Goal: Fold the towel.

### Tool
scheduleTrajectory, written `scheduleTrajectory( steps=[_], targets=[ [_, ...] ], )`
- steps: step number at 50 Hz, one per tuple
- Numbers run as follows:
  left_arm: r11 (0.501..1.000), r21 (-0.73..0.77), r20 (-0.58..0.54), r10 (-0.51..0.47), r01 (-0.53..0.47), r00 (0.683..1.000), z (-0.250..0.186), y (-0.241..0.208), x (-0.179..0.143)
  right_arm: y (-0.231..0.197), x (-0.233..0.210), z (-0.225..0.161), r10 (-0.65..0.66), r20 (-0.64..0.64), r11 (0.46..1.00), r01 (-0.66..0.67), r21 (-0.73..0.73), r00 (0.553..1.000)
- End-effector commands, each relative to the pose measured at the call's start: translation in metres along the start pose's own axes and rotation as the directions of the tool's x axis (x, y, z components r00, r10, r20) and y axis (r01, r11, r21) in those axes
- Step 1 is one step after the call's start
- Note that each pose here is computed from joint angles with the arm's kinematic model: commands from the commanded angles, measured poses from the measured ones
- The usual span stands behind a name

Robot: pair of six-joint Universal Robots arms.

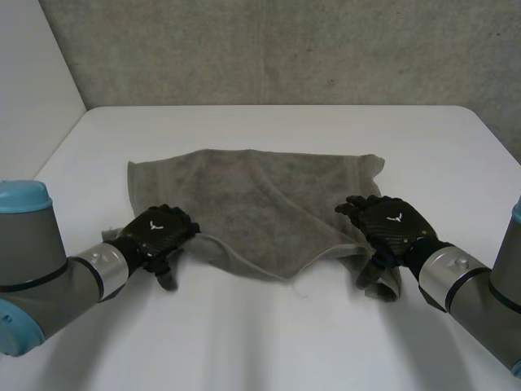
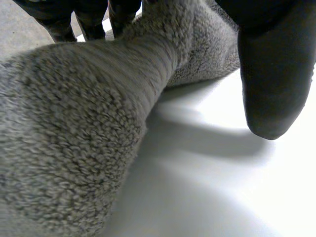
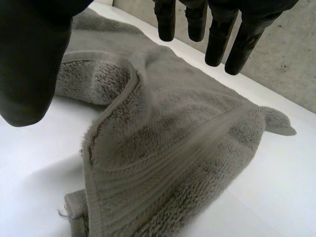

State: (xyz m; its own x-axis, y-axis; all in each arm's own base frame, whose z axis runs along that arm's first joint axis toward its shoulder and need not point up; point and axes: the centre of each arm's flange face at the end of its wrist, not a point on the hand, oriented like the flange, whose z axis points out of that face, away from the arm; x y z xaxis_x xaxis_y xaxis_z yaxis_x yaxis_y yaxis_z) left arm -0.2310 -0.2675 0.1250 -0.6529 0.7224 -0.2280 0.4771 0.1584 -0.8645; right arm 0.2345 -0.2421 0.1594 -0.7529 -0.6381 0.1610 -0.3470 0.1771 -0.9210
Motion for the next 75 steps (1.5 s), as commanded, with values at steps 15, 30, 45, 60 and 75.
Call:
scheduleTrajectory(
  steps=[15,30,45,60,75],
  targets=[
    [0.999,0.031,0.047,0.008,-0.009,0.999,-0.017,-0.01,-0.006,0.013,0.007,0.004,-0.026,-0.045,0.999,0.027,0.031,0.999],
    [1.0,0.03,0.088,-0.004,0.001,0.996,-0.019,-0.01,-0.02,0.036,0.006,0.021,0.033,-0.036,0.999,-0.032,0.003,0.999],
    [0.999,0.048,0.097,0.002,-0.006,0.995,-0.029,-0.02,-0.02,0.034,0.009,0.023,0.02,-0.041,1.0,-0.02,0.009,0.999],
    [0.999,0.036,0.101,-0.006,0.002,0.995,-0.03,-0.019,-0.022,0.032,0.008,0.018,0.027,-0.013,0.998,-0.028,-0.054,1.0],
    [0.982,0.17,0.189,0.054,-0.087,0.98,-0.059,-0.064,-0.034,-0.029,0.019,-0.005,-0.044,-0.001,0.999,0.044,-0.01,0.999]
  ],
)
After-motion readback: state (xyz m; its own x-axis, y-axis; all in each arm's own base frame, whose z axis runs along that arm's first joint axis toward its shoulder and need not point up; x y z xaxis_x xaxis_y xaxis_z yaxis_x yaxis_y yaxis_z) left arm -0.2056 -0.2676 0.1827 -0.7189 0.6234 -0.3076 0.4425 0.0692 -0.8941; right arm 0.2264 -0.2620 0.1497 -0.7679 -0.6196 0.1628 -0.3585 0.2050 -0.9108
